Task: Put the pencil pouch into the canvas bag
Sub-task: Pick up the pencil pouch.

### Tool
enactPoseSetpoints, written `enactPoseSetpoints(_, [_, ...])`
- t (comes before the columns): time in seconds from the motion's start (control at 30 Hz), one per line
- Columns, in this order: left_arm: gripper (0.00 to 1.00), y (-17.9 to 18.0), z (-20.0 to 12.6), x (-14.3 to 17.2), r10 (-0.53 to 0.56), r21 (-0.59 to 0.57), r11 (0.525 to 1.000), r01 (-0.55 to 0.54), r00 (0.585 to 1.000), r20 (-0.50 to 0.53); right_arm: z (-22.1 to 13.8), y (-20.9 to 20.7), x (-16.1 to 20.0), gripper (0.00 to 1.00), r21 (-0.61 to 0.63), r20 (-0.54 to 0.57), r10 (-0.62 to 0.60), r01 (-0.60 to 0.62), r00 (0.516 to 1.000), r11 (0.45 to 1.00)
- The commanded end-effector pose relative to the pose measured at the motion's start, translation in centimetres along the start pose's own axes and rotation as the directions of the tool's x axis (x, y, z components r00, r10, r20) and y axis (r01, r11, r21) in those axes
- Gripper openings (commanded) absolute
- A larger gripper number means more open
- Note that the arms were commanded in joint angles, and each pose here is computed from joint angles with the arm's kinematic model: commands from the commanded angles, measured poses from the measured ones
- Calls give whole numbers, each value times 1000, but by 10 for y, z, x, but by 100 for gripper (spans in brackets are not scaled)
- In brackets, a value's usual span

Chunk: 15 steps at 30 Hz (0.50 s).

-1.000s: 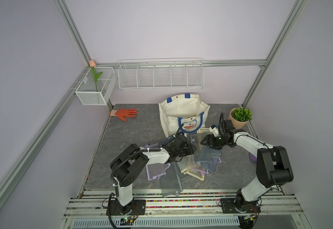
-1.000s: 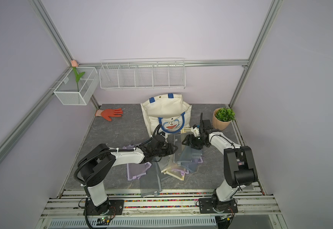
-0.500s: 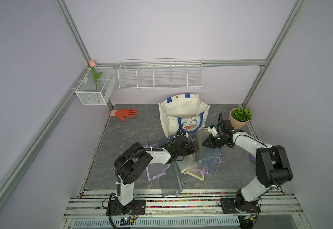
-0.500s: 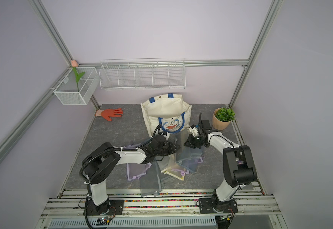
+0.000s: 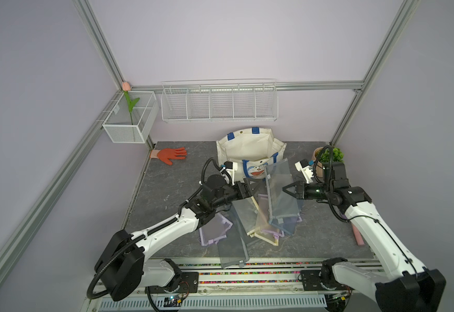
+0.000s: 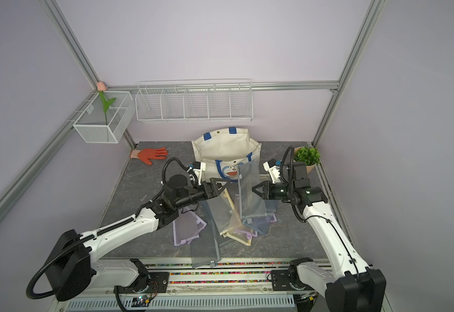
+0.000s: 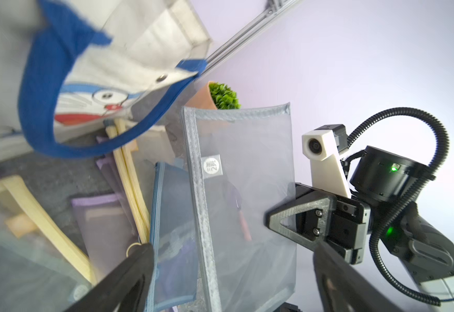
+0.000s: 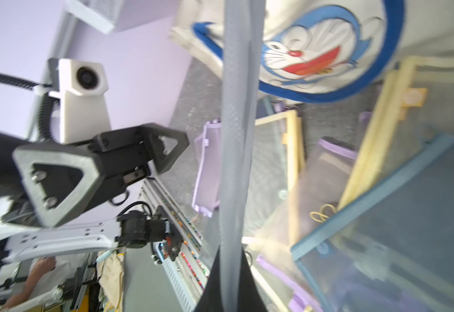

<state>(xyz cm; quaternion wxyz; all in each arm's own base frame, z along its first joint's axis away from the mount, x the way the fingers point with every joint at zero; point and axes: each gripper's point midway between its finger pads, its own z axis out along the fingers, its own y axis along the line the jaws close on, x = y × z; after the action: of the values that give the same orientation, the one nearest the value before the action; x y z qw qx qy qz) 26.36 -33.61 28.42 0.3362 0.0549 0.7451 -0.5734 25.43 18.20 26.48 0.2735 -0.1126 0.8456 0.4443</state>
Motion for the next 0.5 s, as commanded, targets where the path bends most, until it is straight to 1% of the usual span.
enactPoseSetpoints(0.0, [97, -20, -10, -8, 52, 40, 998, -51, 999, -16, -13, 49, -4, 7, -169, 43, -61, 67, 997, 983])
enactPoseSetpoints(0.1, [98, -40, -7, -17, 88, 97, 992, -86, 996, -11, -20, 78, -19, 7, -256, 102, -97, 120, 990, 959])
enactPoseSetpoints(0.2, [98, -55, -1, -26, 95, 166, 981, -96, 995, 14, -17, 95, -30, 7, -312, 108, -120, 148, 987, 938])
enactPoseSetpoints(0.23, [96, -61, 0, -30, 96, 187, 977, -100, 995, 27, -15, 98, -33, 7, -322, 107, -128, 156, 986, 934])
enactPoseSetpoints(0.33, [88, -76, 3, -38, 106, 242, 963, -118, 992, 63, -10, 105, -43, 7, -350, 118, -135, 169, 984, 921])
enactPoseSetpoints(0.43, [70, -84, 7, -40, 104, 279, 953, -121, 992, 75, -5, 106, -53, 7, -368, 131, -125, 165, 984, 915])
enactPoseSetpoints(0.47, [62, -85, 7, -40, 103, 287, 950, -121, 992, 79, -4, 106, -55, 7, -369, 134, -122, 164, 983, 915])
